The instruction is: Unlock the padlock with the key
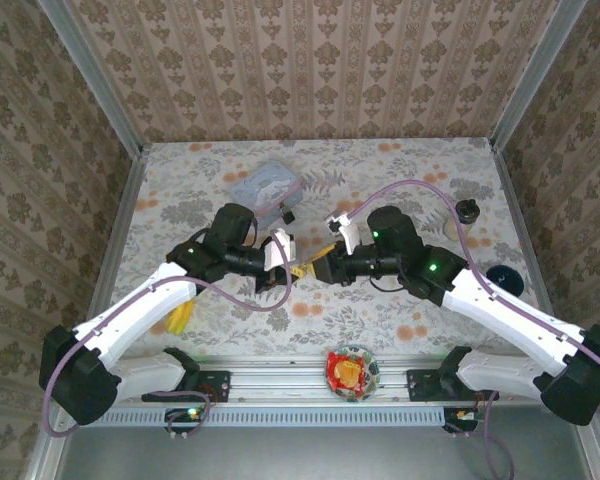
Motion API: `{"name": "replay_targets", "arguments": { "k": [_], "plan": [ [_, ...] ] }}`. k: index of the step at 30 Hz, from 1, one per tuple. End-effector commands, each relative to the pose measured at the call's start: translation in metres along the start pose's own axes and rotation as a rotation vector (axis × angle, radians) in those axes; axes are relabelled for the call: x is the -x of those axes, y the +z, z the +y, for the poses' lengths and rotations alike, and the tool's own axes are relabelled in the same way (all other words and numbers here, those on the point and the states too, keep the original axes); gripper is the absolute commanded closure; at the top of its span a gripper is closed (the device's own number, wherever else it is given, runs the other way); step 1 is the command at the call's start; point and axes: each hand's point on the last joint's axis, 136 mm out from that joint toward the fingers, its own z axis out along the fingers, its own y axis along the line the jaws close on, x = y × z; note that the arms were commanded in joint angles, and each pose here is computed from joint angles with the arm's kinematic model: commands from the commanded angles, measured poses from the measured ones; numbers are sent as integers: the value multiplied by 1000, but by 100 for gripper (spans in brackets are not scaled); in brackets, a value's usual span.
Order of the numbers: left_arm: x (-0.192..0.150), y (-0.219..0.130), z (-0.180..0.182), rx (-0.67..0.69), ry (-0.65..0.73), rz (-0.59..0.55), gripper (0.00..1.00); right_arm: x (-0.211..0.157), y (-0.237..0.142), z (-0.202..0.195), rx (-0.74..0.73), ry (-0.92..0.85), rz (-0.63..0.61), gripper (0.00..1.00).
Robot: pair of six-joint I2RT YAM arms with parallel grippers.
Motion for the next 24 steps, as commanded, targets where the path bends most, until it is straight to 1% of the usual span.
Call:
{"name": "replay_targets", "arguments": {
  "k": [1, 13, 21, 24],
  "plan": [
    [14, -7, -6, -32, 27, -42, 100, 0, 3, 12, 56, -41, 9, 71],
    [14, -7, -11, -63, 22, -42, 100, 1, 9, 6, 29, -48, 17, 71],
    [13, -6, -15, -97, 14, -39, 100, 3, 9, 7, 33, -50, 15, 73],
    [13, -6, -16, -102, 15, -37, 100, 2, 8, 6, 25, -50, 12, 73]
  ]
}}
